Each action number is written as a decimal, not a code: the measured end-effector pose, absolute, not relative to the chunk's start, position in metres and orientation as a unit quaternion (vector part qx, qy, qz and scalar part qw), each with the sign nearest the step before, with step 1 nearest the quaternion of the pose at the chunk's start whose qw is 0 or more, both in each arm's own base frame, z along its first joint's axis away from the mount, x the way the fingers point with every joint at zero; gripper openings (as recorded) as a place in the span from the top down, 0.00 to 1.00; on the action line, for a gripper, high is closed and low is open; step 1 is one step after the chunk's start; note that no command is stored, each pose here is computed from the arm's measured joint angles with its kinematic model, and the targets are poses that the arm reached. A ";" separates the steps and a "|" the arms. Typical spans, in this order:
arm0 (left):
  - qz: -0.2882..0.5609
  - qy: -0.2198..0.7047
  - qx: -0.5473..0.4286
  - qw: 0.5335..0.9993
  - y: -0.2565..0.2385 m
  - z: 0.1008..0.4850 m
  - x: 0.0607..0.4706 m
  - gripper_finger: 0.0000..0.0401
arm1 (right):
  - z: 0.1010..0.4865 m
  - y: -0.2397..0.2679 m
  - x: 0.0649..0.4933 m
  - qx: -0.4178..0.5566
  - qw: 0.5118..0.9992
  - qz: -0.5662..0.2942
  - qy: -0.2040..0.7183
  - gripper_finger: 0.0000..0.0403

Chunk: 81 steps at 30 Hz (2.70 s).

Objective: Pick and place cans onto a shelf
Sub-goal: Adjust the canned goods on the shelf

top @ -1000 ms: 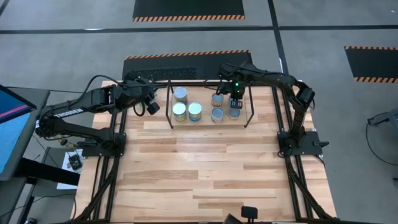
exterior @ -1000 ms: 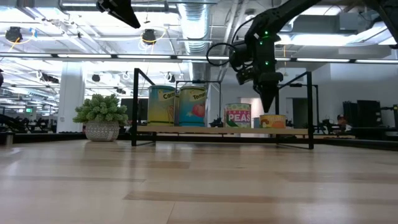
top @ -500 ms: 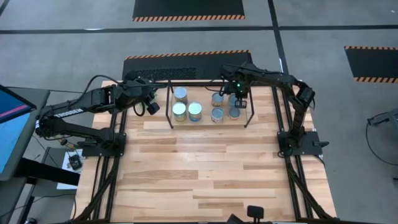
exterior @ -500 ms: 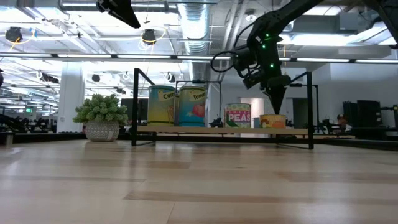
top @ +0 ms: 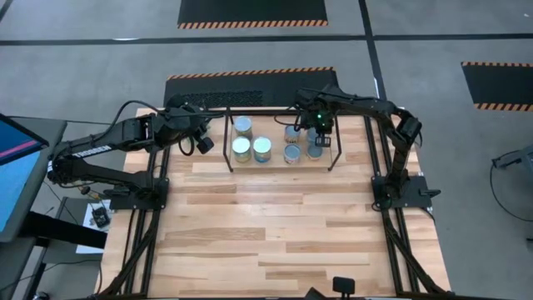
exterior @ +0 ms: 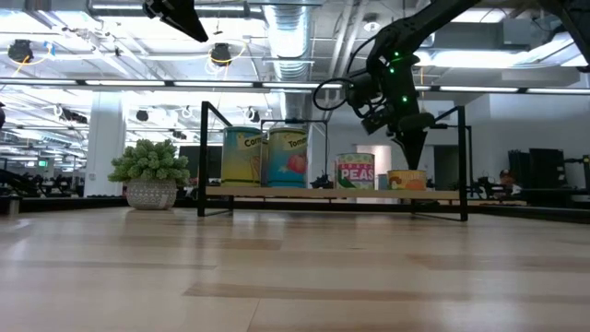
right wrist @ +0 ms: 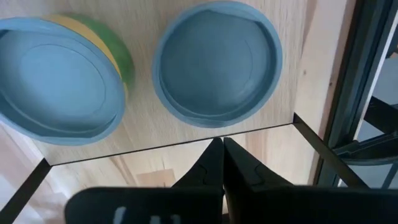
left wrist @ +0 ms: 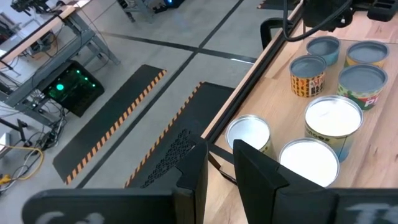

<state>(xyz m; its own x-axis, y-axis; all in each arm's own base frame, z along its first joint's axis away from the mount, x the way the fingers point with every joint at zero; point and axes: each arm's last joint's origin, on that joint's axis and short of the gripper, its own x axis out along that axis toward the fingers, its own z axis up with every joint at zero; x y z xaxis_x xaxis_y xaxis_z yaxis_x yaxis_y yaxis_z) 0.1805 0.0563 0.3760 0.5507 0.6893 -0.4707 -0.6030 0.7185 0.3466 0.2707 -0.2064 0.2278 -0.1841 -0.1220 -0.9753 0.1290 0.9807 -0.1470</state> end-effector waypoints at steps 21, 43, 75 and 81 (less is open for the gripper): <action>0.367 0.299 0.073 0.878 0.056 0.376 0.180 0.83 | 0.227 -0.201 0.290 -0.019 0.695 -0.087 0.714 0.94; 0.368 0.300 0.074 0.877 0.056 0.376 0.180 0.83 | 0.219 -0.203 0.297 -0.020 0.725 -0.090 0.682 0.96; 0.366 0.301 0.076 0.877 0.056 0.376 0.180 0.83 | 0.225 -0.202 0.298 -0.005 0.725 -0.093 0.682 0.95; 0.365 0.303 0.080 0.877 0.056 0.376 0.180 0.83 | 0.251 -0.200 0.303 0.001 0.724 -0.116 0.680 0.94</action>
